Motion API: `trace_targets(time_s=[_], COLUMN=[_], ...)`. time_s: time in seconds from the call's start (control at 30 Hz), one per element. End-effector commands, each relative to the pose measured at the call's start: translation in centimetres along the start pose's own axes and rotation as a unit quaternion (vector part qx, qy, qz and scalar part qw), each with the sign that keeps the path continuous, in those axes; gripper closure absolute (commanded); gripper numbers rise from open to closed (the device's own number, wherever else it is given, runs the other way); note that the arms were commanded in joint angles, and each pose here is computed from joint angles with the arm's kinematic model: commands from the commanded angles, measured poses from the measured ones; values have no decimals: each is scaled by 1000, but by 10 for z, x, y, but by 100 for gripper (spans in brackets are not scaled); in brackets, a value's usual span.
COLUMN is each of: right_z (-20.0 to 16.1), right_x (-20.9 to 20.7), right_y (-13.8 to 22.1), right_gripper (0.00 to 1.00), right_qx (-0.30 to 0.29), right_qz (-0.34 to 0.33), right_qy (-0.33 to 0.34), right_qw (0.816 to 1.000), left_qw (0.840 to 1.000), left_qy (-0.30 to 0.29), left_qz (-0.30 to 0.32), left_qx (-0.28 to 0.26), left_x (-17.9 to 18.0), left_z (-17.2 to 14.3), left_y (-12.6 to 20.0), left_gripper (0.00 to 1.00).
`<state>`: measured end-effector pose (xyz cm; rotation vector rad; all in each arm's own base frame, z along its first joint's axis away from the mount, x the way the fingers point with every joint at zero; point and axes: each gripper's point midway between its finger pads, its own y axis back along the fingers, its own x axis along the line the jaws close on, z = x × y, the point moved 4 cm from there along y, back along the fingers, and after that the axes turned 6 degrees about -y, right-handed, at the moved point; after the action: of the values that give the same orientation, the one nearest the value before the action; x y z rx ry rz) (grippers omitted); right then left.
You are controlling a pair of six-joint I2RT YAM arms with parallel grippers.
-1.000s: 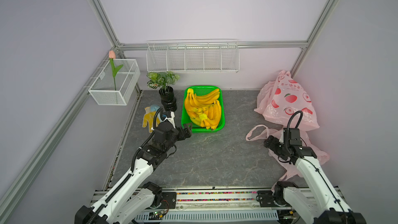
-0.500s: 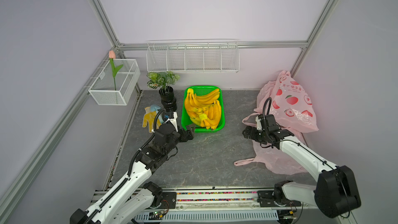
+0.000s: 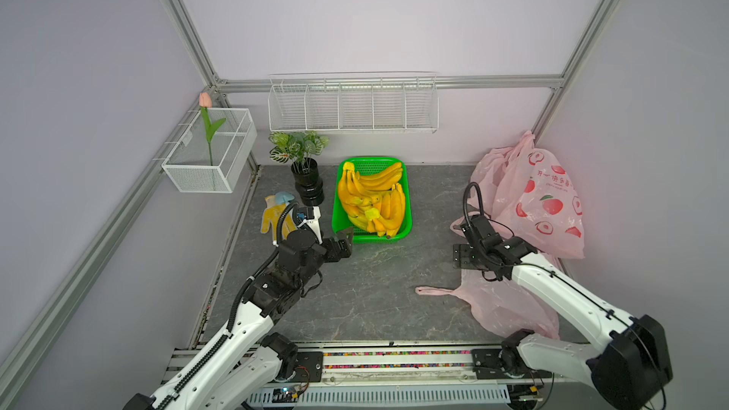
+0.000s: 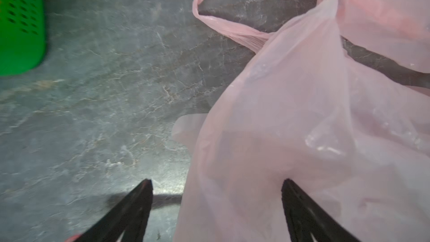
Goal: Place the banana into a plastic bag & tie a knot
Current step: Pick up the plastic bag at the center of the board.
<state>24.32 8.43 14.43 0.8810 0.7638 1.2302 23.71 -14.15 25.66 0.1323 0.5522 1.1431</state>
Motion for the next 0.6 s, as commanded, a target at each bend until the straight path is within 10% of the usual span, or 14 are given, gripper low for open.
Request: trace_targets(time_s=[0.0,0.13,0.57], right_z=[-12,-15,3], right_x=[-16,-13,1], right_y=[-25,-42,-21], right_gripper=[11,1,87], right_qx=[16,26,-28], right_qz=[-69,-72,-11], right_qy=[-1,2,15], right_qw=[998,997,999], left_qw=[1000,1000,1000], left_qy=[-2,-5,-1], left_qz=[-3,3,10], left_qx=[-13,-15,-7], left_x=[-4,-1,0], left_z=[11,10,8], left_y=[7,10,3], left_gripper=[0,0,0])
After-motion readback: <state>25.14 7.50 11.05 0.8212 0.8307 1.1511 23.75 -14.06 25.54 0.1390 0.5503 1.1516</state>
